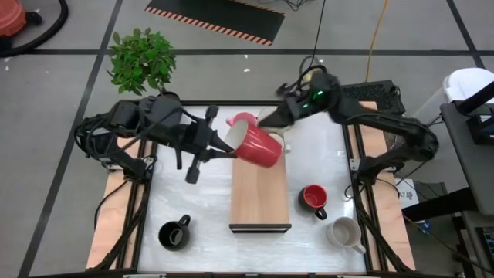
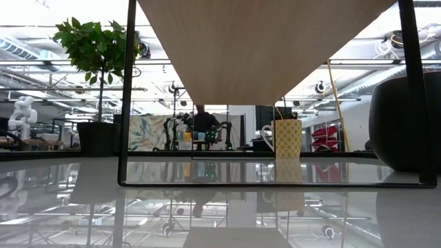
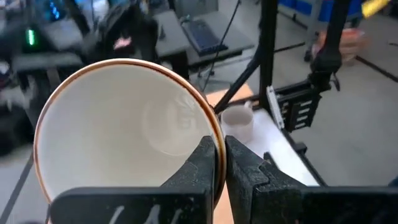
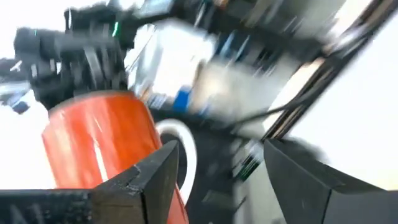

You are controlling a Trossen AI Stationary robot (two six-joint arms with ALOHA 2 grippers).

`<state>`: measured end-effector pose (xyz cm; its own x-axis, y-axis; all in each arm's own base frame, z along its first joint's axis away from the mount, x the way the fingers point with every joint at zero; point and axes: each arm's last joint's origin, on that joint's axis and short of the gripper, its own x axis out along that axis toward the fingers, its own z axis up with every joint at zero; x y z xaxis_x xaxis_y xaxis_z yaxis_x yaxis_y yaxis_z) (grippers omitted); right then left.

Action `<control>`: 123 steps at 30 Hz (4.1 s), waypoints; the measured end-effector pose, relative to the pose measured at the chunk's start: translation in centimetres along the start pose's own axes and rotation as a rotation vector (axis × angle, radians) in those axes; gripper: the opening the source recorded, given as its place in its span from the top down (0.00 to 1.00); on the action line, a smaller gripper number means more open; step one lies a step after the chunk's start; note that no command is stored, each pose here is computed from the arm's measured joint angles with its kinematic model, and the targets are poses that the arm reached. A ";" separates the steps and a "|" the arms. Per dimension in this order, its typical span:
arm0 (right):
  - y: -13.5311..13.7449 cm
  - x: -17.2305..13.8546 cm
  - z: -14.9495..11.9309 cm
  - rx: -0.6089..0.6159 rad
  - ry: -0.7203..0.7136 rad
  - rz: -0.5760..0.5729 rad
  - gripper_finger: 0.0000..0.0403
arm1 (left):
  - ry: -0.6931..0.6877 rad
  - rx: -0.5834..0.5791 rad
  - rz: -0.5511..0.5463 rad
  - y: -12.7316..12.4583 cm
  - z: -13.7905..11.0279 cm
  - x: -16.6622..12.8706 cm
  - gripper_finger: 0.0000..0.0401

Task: Place coffee mugs
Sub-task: Put the orange mug on the shelf

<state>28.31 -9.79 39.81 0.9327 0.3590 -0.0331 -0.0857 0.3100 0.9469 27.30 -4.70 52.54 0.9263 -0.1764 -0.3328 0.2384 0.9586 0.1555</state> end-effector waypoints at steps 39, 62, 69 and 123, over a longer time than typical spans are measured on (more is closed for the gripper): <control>1.7 -9.7 -10.5 -0.219 -0.504 -0.456 0.46 | 0.414 -0.217 0.153 5.6 -4.2 0.4 0.96; 1.7 -10.4 -10.9 -0.295 -0.712 -0.093 0.46 | 0.749 -0.133 0.037 3.1 -7.9 8.8 0.95; 1.5 -10.3 -10.9 -0.288 -0.708 -0.101 0.46 | 0.807 -0.111 0.030 3.5 -9.0 10.6 0.94; 1.9 -10.7 -11.1 -0.372 -0.687 -0.099 0.46 | 0.823 -0.028 0.022 4.8 -10.1 12.6 0.91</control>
<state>14.31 -3.23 38.36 0.9393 -0.2728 0.2083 0.0107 0.6299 0.7766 37.16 -0.08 39.67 0.4180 0.0519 -0.9069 0.2053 0.9671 0.1500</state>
